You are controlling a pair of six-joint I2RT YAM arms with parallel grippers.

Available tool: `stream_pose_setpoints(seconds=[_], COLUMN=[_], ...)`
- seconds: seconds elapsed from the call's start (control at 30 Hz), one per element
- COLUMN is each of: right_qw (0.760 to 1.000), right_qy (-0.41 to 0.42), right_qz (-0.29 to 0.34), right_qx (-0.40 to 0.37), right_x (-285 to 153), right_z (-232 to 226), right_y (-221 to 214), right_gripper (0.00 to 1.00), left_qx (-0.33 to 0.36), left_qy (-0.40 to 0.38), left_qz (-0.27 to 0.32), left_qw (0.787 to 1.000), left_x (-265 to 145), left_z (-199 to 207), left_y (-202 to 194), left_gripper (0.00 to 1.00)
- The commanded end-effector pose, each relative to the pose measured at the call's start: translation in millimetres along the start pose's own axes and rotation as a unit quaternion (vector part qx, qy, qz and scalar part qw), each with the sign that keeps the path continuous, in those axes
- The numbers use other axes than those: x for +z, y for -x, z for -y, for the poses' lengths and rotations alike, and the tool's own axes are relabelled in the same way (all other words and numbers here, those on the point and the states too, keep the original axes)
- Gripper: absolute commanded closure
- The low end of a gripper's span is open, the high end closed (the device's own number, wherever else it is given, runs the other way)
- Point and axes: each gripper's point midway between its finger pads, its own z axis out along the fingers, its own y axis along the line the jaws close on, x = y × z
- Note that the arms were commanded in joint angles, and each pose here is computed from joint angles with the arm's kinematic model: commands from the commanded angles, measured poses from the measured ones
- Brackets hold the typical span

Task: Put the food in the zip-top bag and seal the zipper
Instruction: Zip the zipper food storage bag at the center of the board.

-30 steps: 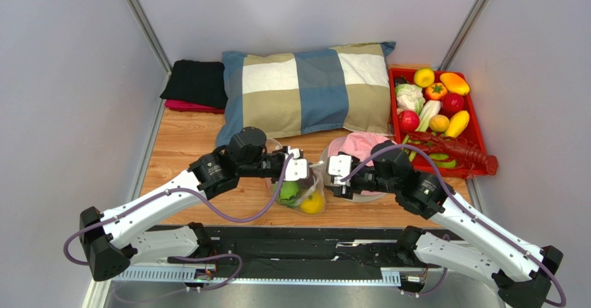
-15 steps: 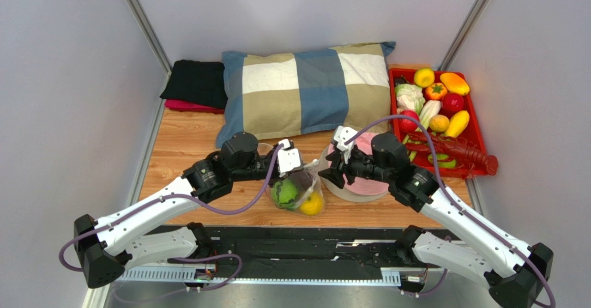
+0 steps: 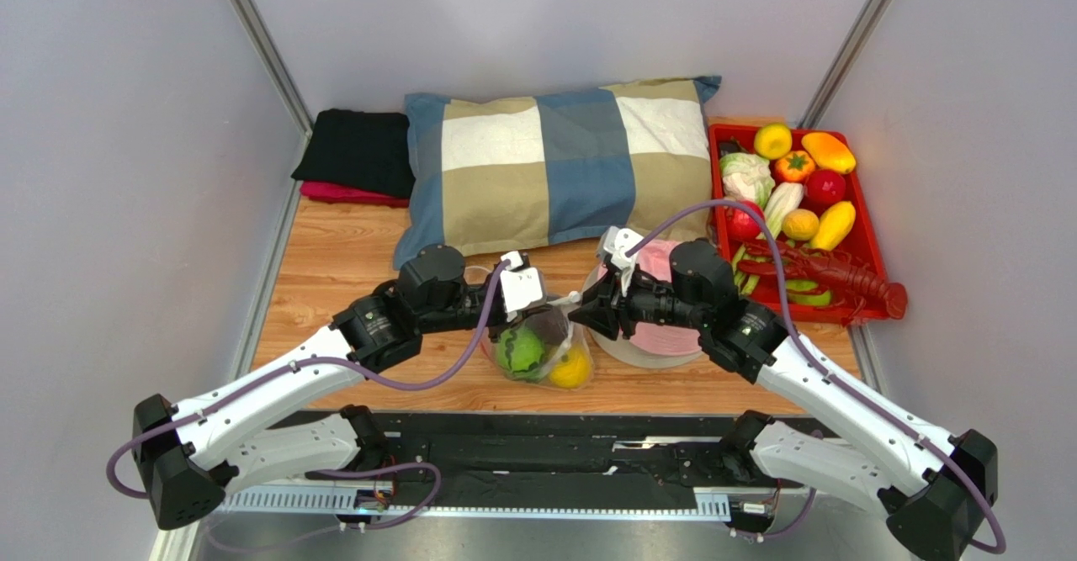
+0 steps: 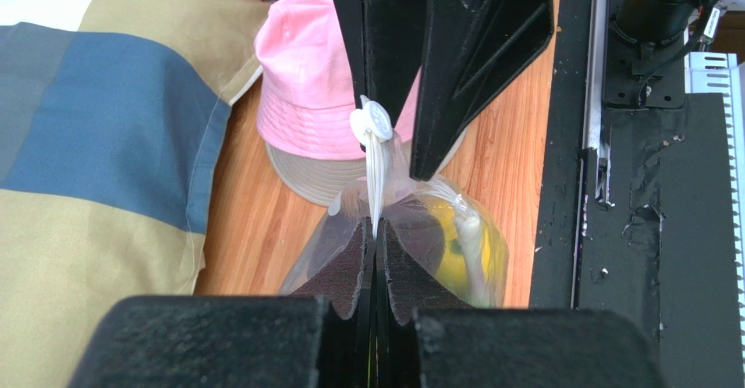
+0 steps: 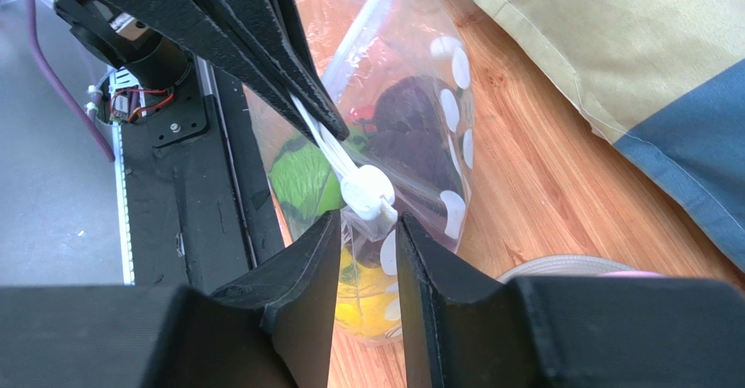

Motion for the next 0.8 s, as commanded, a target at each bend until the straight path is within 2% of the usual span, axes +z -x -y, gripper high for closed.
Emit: stream_pose_setpoints(seconds=[0.0,0.1,0.3,0.53,0.77], right_qw=[0.999,0.999,0.999,0.999,0.999], right_qy=[0.023,0.033,0.008,-0.009,0.009], right_qz=[0.037,0.039,0.027,0.025,0.037], right_qx=[-0.013,-0.018,-0.024,-0.019,-0.033], right_x=[0,-3,-16,-9,-1], right_z=[-8,-12,-7,4,3], right_y=[22,22,17,15,26], right_gripper=[0.64,0.60,0.37,0.38,0.42], left_qx=[0.004,0.002,-0.005,0.003,0.013], left_qy=[0.011,0.013,0.017,-0.010,-0.023], left_qz=[0.042,0.043,0.045,0.073,0.088], left_qw=[0.999,0.999,0.999,0.997,0.996], left_x=[-3,-4,-7,-13,-17], left_z=[-6,-8,-13,-2,4], left_y=[22,23,24,35,40], left_gripper=[1.00,1.00,1.00,1.00,1.00])
